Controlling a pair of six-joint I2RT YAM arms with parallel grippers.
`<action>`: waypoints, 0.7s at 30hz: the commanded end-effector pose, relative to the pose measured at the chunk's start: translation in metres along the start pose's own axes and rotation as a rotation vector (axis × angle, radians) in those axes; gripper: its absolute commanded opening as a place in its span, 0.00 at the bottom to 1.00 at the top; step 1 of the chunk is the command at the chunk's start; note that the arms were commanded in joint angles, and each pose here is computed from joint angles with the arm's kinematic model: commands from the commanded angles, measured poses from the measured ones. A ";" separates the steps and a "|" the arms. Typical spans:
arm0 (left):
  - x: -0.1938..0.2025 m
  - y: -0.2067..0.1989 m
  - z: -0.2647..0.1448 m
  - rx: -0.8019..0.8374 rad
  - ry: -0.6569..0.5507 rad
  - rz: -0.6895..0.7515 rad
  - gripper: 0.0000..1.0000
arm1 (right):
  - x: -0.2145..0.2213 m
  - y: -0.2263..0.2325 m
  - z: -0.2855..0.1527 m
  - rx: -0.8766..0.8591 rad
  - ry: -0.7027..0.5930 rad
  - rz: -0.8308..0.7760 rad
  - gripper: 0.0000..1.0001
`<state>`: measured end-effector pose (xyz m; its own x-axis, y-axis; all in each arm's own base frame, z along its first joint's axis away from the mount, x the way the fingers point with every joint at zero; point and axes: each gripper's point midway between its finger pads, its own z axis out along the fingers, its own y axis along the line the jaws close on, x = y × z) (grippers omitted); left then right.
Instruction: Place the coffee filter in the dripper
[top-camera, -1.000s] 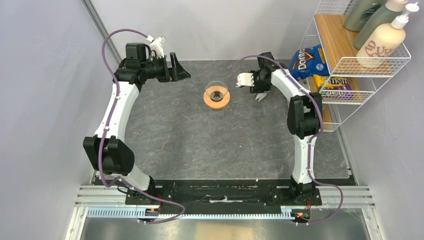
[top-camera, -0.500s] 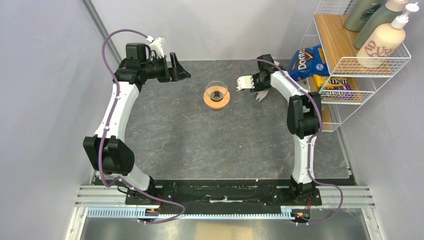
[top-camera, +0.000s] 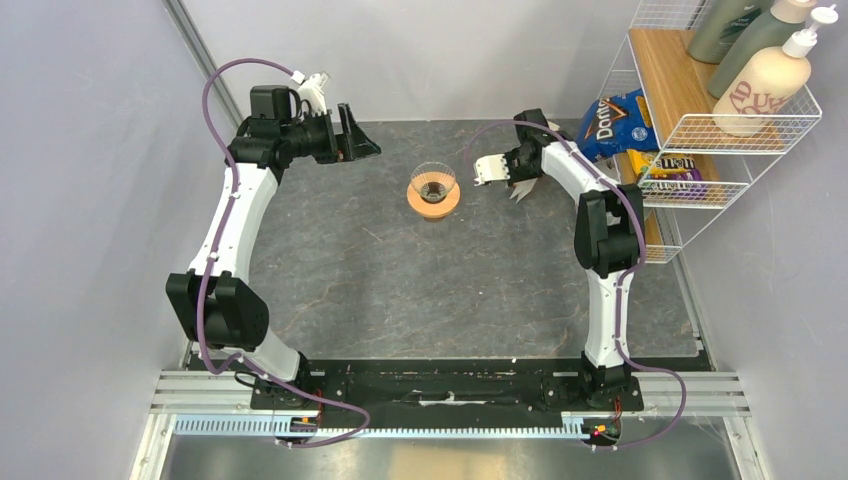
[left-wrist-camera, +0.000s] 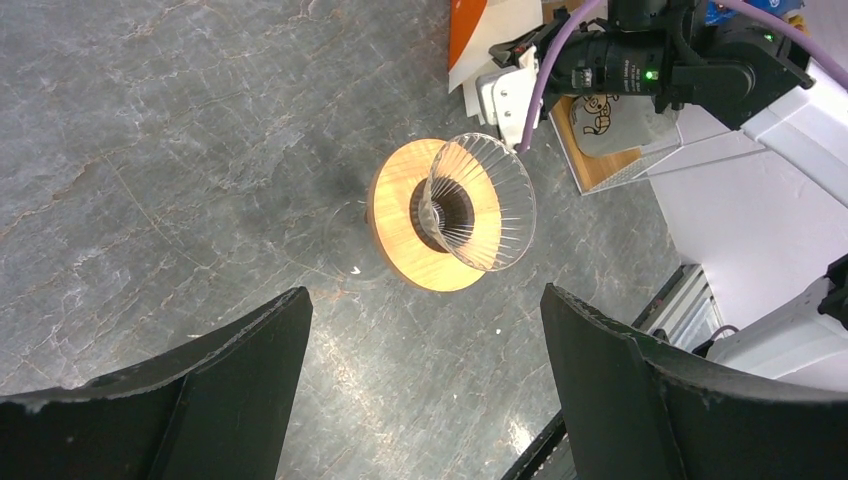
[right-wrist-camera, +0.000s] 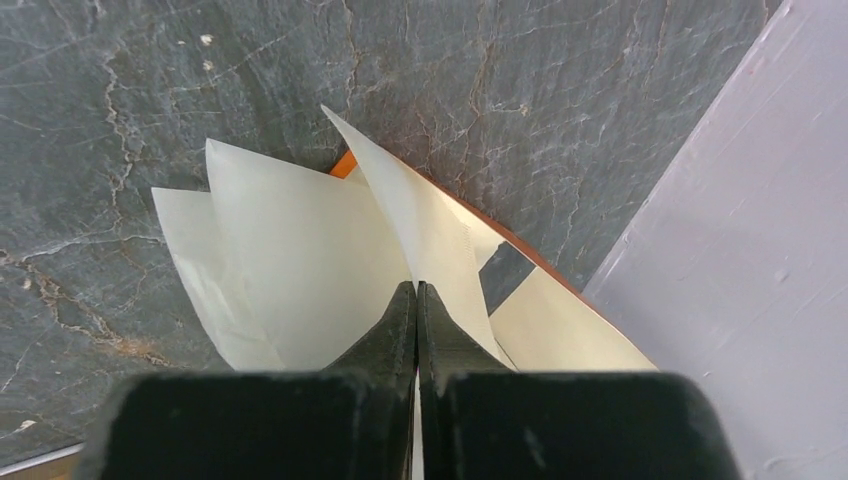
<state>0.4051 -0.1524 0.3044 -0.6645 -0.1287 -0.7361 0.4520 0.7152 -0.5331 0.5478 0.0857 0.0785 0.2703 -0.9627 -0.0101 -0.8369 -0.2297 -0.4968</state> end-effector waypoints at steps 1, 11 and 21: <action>-0.015 -0.012 -0.008 0.028 -0.057 0.015 0.92 | -0.008 -0.027 -0.047 0.089 -0.033 -0.015 0.00; -0.019 -0.014 -0.007 0.038 -0.066 0.014 0.92 | -0.024 -0.044 -0.119 0.178 -0.114 0.029 0.00; -0.055 -0.021 -0.019 0.050 -0.185 0.094 0.94 | -0.069 -0.058 -0.227 0.290 -0.372 0.244 0.00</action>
<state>0.4165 -0.1483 0.3161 -0.6213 -0.1611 -0.7668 0.4626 0.7144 -0.5249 0.4986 0.1108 0.2450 0.2487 -0.9306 -0.2686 -0.7645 -0.0183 -0.6444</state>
